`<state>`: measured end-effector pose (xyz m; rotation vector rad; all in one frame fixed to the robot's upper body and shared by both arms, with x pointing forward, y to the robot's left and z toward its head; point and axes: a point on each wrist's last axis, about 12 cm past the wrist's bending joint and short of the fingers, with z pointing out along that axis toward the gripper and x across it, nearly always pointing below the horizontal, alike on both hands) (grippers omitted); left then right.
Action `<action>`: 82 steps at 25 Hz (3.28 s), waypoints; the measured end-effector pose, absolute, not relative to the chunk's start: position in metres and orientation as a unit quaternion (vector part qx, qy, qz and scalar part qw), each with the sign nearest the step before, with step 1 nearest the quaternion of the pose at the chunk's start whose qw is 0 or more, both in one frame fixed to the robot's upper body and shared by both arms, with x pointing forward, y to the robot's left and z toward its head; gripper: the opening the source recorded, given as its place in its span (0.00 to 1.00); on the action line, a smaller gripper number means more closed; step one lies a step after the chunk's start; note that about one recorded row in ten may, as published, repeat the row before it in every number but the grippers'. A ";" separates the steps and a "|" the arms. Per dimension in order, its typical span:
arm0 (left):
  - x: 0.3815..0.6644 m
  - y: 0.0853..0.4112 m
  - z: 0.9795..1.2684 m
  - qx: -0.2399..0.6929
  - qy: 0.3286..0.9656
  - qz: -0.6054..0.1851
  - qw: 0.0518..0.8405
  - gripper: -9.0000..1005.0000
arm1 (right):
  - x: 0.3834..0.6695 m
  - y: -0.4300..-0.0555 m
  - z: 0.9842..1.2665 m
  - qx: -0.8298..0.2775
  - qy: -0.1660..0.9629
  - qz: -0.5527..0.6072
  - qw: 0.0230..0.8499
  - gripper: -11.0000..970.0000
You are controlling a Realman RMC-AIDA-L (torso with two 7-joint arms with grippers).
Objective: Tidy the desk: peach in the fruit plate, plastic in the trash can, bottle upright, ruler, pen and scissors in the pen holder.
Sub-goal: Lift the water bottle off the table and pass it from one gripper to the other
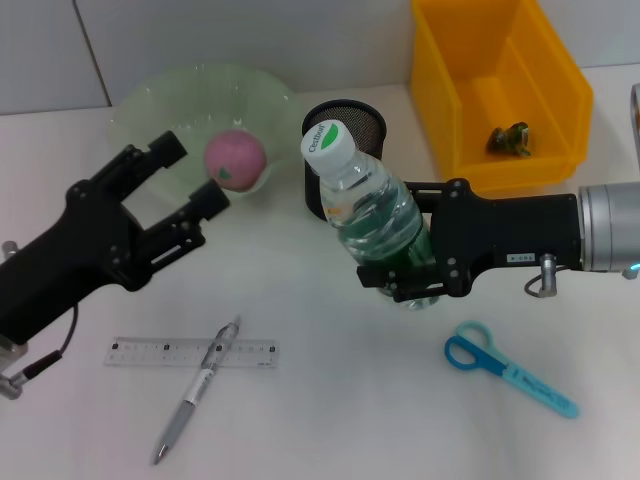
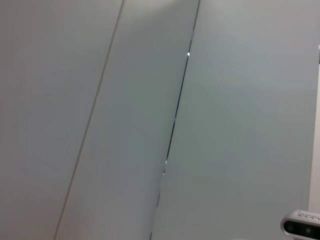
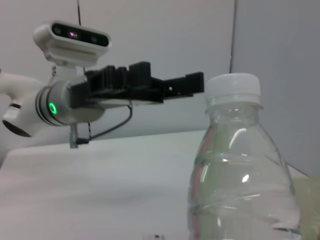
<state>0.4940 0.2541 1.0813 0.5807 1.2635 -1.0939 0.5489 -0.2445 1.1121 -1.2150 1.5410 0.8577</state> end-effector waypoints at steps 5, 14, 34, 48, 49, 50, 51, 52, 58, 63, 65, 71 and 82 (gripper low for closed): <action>0.494 0.251 1.081 0.259 0.552 -0.482 0.630 0.82 | 0.544 -0.238 1.109 -0.502 0.607 0.375 0.489 0.80; 0.494 0.245 1.081 0.270 0.548 -0.488 0.624 0.82 | 0.542 -0.232 1.107 -0.508 0.595 0.386 0.488 0.80; 0.494 0.229 1.080 0.293 0.524 -0.510 0.615 0.82 | 0.545 -0.211 1.099 -0.507 0.576 0.412 0.491 0.80; 0.495 0.224 1.082 0.300 0.516 -0.514 0.617 0.82 | 0.546 -0.199 1.094 -0.514 0.567 0.425 0.484 0.80; 0.495 0.224 1.082 0.300 0.516 -0.514 0.617 0.82 | 0.546 -0.199 1.094 -0.514 0.567 0.425 0.484 0.80; 0.495 0.224 1.082 0.300 0.515 -0.514 0.617 0.82 | 0.546 -0.196 1.093 -0.516 0.565 0.429 0.481 0.80; 0.495 0.224 1.082 0.300 0.515 -0.514 0.617 0.82 | 0.546 -0.196 1.093 -0.516 0.565 0.429 0.481 0.80; 0.495 0.224 1.082 0.300 0.515 -0.515 0.617 0.82 | 0.546 -0.195 1.093 -0.517 0.564 0.430 0.480 0.80; 0.495 0.224 1.082 0.299 0.515 -0.516 0.616 0.82 | 0.547 -0.190 1.093 -0.519 0.559 0.434 0.479 0.80; 0.495 0.223 1.082 0.298 0.514 -0.517 0.615 0.82 | 0.548 -0.185 1.092 -0.523 0.558 0.438 0.474 0.80; 0.495 0.224 1.082 0.298 0.514 -0.517 0.616 0.82 | 0.548 -0.185 1.092 -0.524 0.558 0.437 0.473 0.80; 0.495 0.223 1.083 0.297 0.514 -0.520 0.614 0.82 | 0.549 -0.182 1.091 -0.526 0.561 0.433 0.470 0.80; 0.496 0.223 1.082 0.294 0.517 -0.522 0.612 0.82 | 0.550 -0.178 1.091 -0.532 0.555 0.434 0.470 0.80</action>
